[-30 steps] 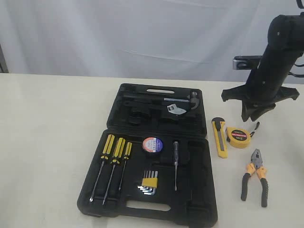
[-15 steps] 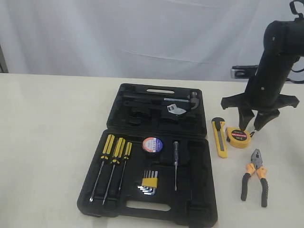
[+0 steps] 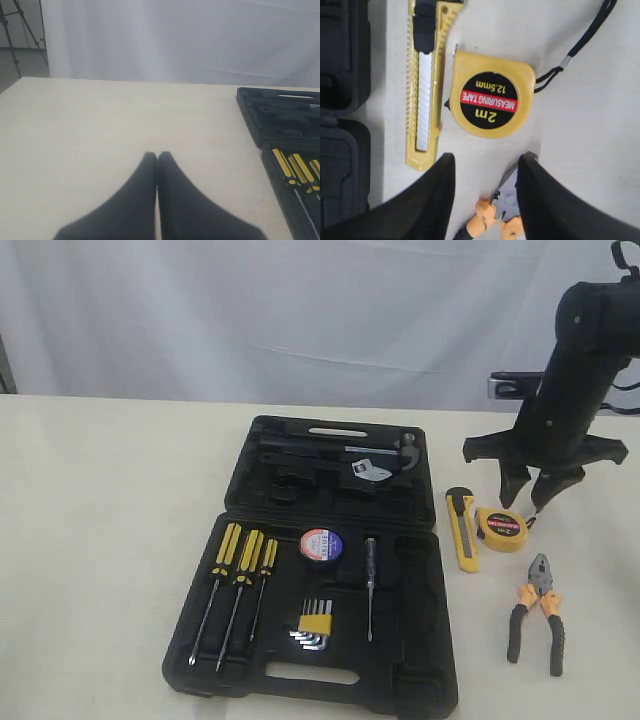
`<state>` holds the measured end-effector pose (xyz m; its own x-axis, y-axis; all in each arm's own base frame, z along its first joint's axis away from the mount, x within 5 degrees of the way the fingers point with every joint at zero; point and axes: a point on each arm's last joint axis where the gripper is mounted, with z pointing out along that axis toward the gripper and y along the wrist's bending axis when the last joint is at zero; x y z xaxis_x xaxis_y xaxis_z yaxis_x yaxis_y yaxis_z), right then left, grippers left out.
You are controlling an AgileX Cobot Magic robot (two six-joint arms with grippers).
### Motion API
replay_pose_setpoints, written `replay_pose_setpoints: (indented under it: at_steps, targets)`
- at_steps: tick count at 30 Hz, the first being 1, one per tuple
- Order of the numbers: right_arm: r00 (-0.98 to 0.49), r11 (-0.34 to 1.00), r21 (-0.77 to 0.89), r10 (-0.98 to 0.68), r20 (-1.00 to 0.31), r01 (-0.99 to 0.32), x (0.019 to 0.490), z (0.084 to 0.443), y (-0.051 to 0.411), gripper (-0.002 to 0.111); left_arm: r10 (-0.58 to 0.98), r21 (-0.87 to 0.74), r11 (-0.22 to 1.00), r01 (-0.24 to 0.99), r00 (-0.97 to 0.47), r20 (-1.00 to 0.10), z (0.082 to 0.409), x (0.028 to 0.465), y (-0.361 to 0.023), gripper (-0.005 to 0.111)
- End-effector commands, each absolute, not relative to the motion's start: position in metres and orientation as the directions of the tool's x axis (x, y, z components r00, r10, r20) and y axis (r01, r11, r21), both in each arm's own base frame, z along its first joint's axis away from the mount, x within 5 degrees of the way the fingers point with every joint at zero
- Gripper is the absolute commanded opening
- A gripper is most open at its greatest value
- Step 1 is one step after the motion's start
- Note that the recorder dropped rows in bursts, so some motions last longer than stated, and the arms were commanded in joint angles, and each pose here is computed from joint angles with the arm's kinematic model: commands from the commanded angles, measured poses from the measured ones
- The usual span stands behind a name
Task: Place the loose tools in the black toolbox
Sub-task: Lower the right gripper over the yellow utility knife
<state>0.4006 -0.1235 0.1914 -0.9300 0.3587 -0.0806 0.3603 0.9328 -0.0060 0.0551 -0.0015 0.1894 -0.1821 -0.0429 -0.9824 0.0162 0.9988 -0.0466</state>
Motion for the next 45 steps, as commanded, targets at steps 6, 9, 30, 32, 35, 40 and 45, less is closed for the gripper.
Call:
replay_pose_setpoints:
  at_steps: [6, 9, 30, 32, 35, 40, 45]
  targets:
    - [-0.936, 0.969, -0.001, 0.238, -0.258, 0.247, 0.423, 0.190, -0.117, 0.040, -0.047, -0.051, 0.999, 0.018, -0.182, -0.982, 0.189, 0.055, -0.002, 0.000]
    - [-0.950, 0.985, -0.013, 0.163, -0.268, 0.173, 0.433, 0.187, -0.097, 0.040, -0.047, -0.051, 0.999, 0.018, -0.182, -0.982, 0.189, 0.055, -0.002, 0.000]
    - [-0.940, 0.959, 0.027, 0.281, -0.193, 0.281, 0.432, 0.186, -0.065, 0.040, -0.047, -0.051, 0.999, 0.018, -0.182, -0.982, 0.189, 0.055, -0.002, 0.000]
    - [-0.940, 0.959, 0.023, 0.280, -0.196, 0.281, 0.433, 0.186, -0.065, 0.040, -0.044, -0.048, 0.999, 0.019, -0.182, -0.982, 0.189, 0.055, -0.002, 0.000]
    - [-0.940, 0.959, 0.022, 0.280, -0.192, 0.281, 0.433, 0.184, -0.065, 0.040, -0.044, -0.048, 0.999, 0.019, -0.182, -0.982, 0.189, 0.055, -0.002, 0.000]
    - [-0.950, 0.959, 0.013, 0.281, -0.140, 0.282, 0.432, 0.169, -0.065, 0.040, -0.047, -0.051, 0.999, 0.018, -0.182, -0.982, 0.189, 0.055, -0.002, 0.000]
    - [-0.947, 0.954, -0.010, 0.295, -0.130, 0.299, 0.433, 0.161, -0.068, 0.040, -0.047, -0.051, 0.999, 0.018, -0.182, -0.982, 0.189, 0.055, -0.002, 0.000]
